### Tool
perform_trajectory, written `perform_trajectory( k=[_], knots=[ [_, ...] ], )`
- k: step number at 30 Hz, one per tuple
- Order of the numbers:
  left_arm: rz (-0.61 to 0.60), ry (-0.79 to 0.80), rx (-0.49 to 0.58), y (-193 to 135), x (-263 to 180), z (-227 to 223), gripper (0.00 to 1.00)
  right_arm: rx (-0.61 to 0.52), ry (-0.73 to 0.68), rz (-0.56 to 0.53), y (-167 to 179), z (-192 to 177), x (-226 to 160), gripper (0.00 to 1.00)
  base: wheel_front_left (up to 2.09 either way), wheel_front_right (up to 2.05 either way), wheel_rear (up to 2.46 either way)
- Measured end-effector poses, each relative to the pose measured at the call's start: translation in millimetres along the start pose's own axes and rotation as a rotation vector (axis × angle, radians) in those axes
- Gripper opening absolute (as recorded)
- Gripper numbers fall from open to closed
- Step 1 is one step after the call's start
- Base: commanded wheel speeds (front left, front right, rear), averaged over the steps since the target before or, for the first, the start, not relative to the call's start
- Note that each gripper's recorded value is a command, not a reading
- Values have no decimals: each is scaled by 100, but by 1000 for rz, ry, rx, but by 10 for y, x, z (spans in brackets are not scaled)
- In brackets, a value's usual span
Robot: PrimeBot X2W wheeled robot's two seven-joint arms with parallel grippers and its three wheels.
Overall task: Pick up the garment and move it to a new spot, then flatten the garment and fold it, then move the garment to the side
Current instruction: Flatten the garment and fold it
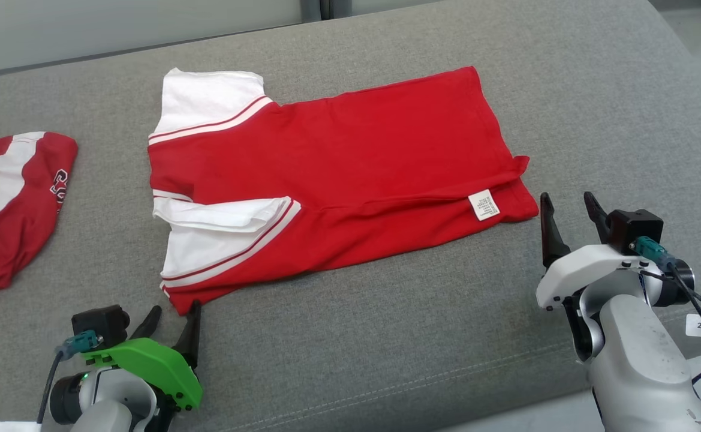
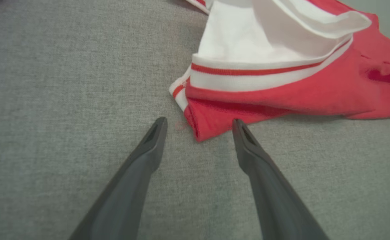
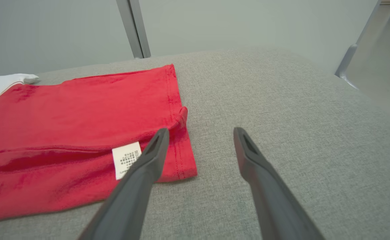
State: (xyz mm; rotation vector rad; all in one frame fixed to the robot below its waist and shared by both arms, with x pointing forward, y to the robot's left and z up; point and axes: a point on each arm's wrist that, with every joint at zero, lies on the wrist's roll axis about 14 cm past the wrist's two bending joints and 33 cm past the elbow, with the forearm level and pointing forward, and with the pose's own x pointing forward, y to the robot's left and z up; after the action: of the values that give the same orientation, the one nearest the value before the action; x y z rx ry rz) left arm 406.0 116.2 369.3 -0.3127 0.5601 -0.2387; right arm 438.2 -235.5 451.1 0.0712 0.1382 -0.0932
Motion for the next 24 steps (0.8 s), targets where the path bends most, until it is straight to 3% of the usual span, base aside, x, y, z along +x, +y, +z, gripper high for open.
perform_trajectory(
  k=[3,4,5,7,24],
  knots=[
    [10,21,9,27,65,-16,100,1,17,-4,-17,-58,-10,100,0,0,0],
    [13,28,11,34,85,-22,82,3,24,-3,-17,-81,-12,100,0,0,0],
    [13,30,13,34,105,-19,50,4,31,-3,-15,-103,-15,100,0,0,0],
    [9,38,22,32,135,-27,0,8,46,1,-3,-153,-20,100,0,0,0],
    [-29,27,39,108,34,14,0,102,233,37,245,-525,178,100,0,0,0]
  ],
)
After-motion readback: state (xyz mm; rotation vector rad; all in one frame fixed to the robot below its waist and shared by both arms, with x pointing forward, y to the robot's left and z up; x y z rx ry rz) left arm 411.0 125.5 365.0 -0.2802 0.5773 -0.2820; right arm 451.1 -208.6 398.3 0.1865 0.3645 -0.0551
